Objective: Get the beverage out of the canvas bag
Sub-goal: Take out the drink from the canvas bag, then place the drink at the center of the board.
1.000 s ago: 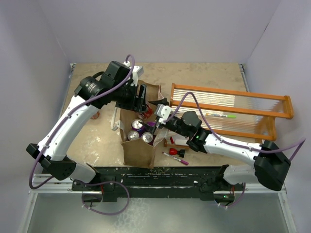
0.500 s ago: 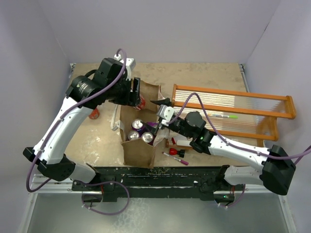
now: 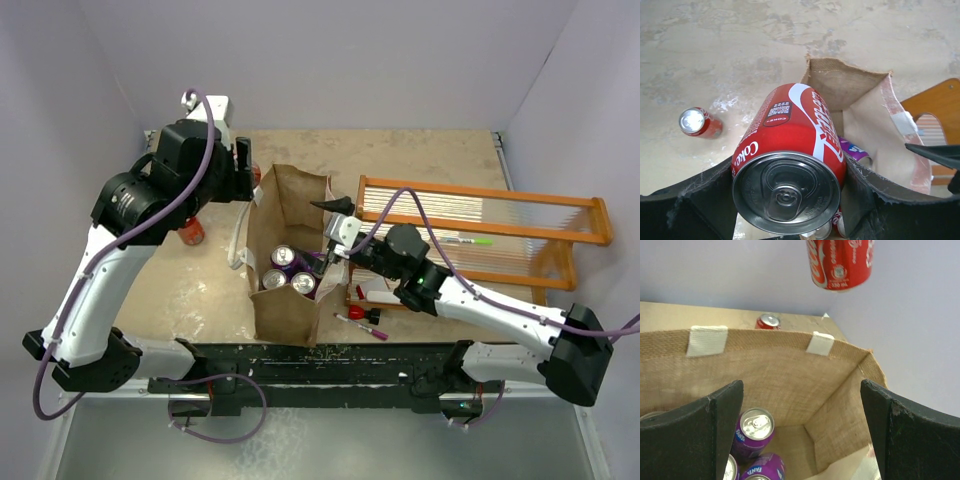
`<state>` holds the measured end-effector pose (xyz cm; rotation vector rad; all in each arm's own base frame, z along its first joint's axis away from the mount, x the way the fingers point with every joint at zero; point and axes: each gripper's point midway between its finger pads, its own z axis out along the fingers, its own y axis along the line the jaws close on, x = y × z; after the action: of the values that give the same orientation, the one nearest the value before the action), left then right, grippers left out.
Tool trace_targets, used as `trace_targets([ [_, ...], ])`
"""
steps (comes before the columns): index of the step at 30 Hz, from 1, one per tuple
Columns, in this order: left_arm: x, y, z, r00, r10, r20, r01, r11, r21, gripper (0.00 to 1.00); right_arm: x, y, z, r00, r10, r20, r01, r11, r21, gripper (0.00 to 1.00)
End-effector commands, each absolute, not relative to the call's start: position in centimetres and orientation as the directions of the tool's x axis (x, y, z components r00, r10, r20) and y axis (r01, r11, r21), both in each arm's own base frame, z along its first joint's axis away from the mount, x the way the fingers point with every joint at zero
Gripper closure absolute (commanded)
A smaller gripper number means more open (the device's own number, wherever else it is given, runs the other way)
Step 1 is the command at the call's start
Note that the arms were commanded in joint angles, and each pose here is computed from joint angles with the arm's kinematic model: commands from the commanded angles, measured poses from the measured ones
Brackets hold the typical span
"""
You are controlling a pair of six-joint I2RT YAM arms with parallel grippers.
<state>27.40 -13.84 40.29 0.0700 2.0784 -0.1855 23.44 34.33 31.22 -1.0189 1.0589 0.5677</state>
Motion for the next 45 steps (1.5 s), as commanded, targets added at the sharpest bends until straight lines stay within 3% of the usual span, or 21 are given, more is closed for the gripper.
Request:
trace_targets([
  [1,28.4,-12.2,42.8,-0.383,-0.109,-0.917,0.023,0.992,-0.128,1.0,22.1,36.2,34.1,0.475,-0.015,-0.88,-0.821,0.353,-0.449,0.0],
  [6,28.3,-10.1,40.3,-0.427,-0.142,-0.893,-0.087,0.989,-0.115,1.0,20.1,37.9,34.1,0.467,0.018,-0.884,-0.868,0.203,-0.454,0.0],
  [11,28.5,-5.8,36.1,-0.501,-0.25,-0.828,-0.219,0.963,-0.158,1.0,19.0,38.5,35.5,0.466,0.031,-0.884,-0.877,0.142,-0.458,0.0],
  [19,27.9,-2.0,28.1,-0.585,-0.366,-0.724,-0.402,0.906,-0.133,1.0,18.5,37.7,38.4,0.497,0.06,-0.866,-0.86,0.169,-0.482,0.0],
  [31,28.6,0.8,18.2,-0.547,-0.617,-0.565,-0.65,0.739,-0.179,1.0,18.7,36.3,40.2,0.552,0.05,-0.833,-0.818,0.225,-0.529,0.0],
  [40,28.4,6.0,14.0,-0.428,-0.728,-0.536,-0.78,0.597,-0.188,1.0,18.8,35.1,40.0,0.55,0.034,-0.835,-0.81,0.266,-0.523,0.0],
  [45,29.3,7.5,12.7,-0.392,-0.722,-0.57,-0.8,0.574,-0.178,1.0,18.7,34.7,39.8,0.555,0.021,-0.831,-0.805,0.267,-0.53,0.0],
])
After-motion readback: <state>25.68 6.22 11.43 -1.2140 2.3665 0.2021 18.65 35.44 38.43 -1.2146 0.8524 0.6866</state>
